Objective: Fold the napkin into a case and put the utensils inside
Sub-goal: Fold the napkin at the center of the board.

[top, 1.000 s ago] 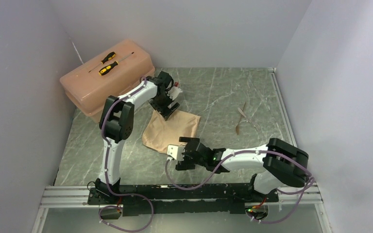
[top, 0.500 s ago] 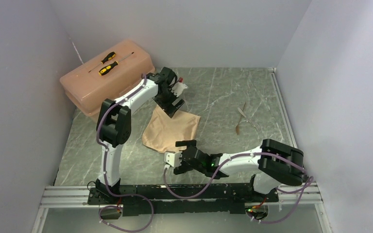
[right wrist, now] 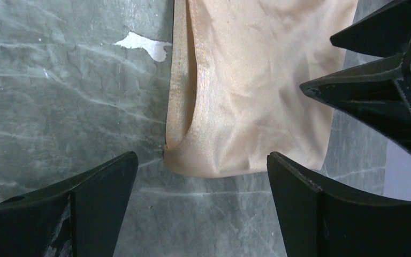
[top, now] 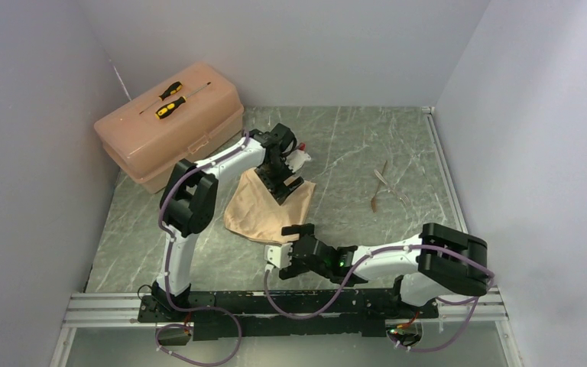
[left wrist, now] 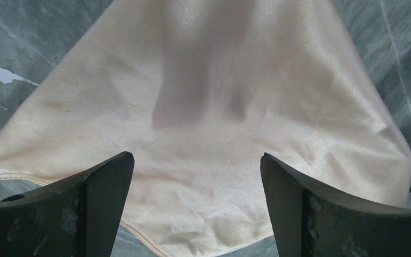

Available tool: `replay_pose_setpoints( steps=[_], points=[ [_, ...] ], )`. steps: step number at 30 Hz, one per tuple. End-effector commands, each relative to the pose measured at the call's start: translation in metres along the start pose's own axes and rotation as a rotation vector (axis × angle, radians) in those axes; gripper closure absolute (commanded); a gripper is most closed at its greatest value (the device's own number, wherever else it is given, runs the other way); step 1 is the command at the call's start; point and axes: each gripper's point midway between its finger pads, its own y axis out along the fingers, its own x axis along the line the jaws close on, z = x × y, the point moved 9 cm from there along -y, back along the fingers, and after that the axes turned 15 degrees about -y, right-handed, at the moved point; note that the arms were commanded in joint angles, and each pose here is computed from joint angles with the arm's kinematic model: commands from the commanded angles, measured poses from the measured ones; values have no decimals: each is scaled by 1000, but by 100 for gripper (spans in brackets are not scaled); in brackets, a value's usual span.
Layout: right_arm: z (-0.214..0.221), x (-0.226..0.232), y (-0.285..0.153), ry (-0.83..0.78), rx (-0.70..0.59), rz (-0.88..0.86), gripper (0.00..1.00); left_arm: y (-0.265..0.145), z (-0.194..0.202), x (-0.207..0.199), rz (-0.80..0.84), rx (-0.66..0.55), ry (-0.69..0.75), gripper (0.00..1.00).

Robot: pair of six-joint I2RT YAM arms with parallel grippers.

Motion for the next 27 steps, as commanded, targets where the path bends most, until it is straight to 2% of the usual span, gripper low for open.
replay_pose_setpoints(
  steps=[1,6,8,10,15,17,27],
  points=[
    [7,16,9,-64,38,-71,3,3,0,-10,35,-17,-7,6],
    [8,14,22,-113,50,-6,5,19,11,-9,19,19,0,6],
    [8,12,27,-118,50,17,9,26,13,-7,2,35,6,6],
    [6,11,30,-108,44,19,19,31,14,-4,-14,45,9,6],
    [4,9,30,-50,26,14,53,36,13,-2,-24,46,16,6],
    [4,7,31,-33,27,8,63,38,13,-2,-25,49,18,6],
    [-1,-24,40,108,2,40,91,48,18,2,-38,87,32,6]
  ],
)
